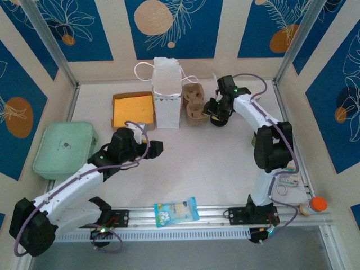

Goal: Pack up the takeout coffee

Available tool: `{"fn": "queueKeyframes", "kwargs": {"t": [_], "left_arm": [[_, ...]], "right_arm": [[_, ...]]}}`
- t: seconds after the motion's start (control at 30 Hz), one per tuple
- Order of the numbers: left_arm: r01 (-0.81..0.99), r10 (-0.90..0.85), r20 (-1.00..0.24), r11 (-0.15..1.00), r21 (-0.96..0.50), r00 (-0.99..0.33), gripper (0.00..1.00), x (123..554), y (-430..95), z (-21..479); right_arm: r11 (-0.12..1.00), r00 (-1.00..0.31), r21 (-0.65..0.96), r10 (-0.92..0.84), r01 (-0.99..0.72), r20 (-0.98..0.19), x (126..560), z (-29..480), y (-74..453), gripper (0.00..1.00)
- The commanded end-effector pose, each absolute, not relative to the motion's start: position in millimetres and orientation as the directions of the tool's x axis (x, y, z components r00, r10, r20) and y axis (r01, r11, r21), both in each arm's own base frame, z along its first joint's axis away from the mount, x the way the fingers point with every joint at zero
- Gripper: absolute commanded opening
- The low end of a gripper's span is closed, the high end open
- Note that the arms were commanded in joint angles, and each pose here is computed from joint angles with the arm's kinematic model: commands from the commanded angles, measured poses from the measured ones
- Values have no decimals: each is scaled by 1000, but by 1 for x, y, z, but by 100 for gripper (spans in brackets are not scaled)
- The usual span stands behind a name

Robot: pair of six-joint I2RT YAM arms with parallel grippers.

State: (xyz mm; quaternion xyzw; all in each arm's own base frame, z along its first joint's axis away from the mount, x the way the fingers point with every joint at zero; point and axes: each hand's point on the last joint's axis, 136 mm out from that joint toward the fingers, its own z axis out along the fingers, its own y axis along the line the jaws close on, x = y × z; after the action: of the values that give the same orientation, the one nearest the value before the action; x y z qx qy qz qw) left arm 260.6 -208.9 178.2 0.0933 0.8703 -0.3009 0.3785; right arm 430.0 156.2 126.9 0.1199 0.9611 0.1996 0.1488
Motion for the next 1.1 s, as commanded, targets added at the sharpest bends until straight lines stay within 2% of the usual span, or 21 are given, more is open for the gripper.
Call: {"fn": "queueKeyframes", "kwargs": {"t": [0.0,0.27,1.07], "left_arm": [[370,-86,-720,812,-451,-689,83,264,-202,177],[370,-78,-721,818,-441,-688,83,265,-201,176],[368,-80,-722,819,-441,-687,83,269,-200,178]], "right_arm": [[895,-926,410,292,175,-241,436,127,155,43],[895,-927,409,293,180,-234,443,121,156,38],[901,-935,396,279,177,-218,455,111,166,35]]}}
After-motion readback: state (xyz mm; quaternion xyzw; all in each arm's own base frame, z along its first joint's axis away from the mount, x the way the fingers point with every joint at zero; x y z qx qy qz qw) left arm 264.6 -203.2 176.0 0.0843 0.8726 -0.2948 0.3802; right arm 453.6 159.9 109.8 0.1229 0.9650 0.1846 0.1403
